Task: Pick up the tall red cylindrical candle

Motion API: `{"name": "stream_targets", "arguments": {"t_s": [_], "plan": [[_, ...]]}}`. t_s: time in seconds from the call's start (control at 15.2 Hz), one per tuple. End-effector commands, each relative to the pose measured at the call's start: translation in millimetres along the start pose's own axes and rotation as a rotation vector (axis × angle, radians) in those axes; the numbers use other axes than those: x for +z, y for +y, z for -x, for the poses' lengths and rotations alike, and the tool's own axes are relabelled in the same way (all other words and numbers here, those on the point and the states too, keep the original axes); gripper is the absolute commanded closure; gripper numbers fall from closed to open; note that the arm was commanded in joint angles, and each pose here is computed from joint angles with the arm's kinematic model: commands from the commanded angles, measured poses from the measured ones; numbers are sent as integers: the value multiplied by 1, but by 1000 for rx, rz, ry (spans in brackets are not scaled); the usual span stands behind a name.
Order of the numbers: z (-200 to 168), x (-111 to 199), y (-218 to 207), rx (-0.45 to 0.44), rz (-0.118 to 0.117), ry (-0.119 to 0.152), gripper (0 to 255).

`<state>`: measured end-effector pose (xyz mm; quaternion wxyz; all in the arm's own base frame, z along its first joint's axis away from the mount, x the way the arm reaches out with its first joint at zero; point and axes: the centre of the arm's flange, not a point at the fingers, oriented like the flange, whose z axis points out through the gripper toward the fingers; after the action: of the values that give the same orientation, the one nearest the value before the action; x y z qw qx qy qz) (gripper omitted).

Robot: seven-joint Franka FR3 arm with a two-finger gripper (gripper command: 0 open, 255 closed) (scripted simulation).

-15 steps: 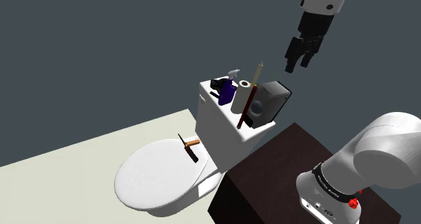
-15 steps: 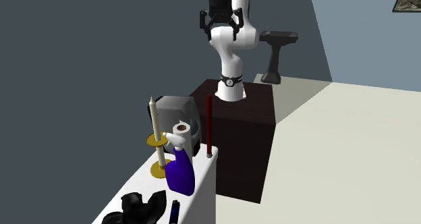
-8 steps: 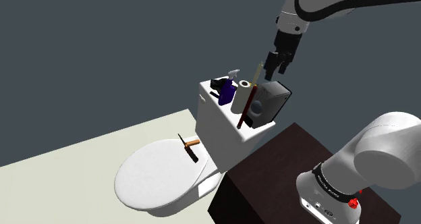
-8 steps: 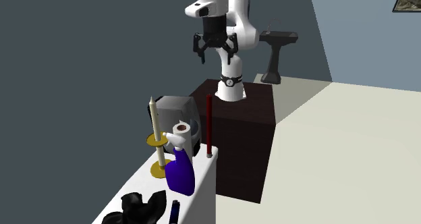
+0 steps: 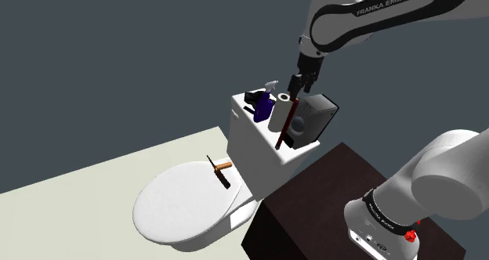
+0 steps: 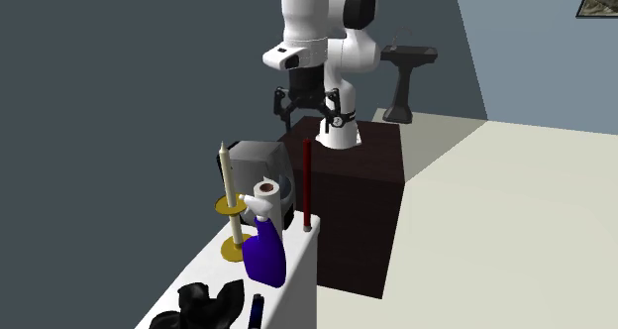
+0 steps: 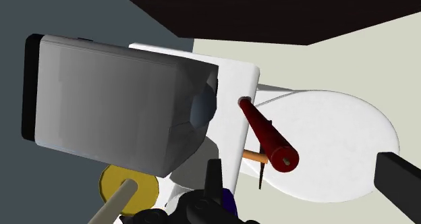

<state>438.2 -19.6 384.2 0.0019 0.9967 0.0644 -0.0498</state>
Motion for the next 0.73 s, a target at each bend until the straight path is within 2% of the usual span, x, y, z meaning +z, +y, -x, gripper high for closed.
{"name": "stream_targets", "arguments": {"t_s": [0.0,0.33,0.46,0.53,0.66], "plan": [[-5,11,0,-4,2,3,0],[-8,41,0,-4,2,3,0],[-8,41,0,-4,2,3,0],[-7,41,0,-4,2,3,255],[-7,41,1,-4,2,3,255]]}}
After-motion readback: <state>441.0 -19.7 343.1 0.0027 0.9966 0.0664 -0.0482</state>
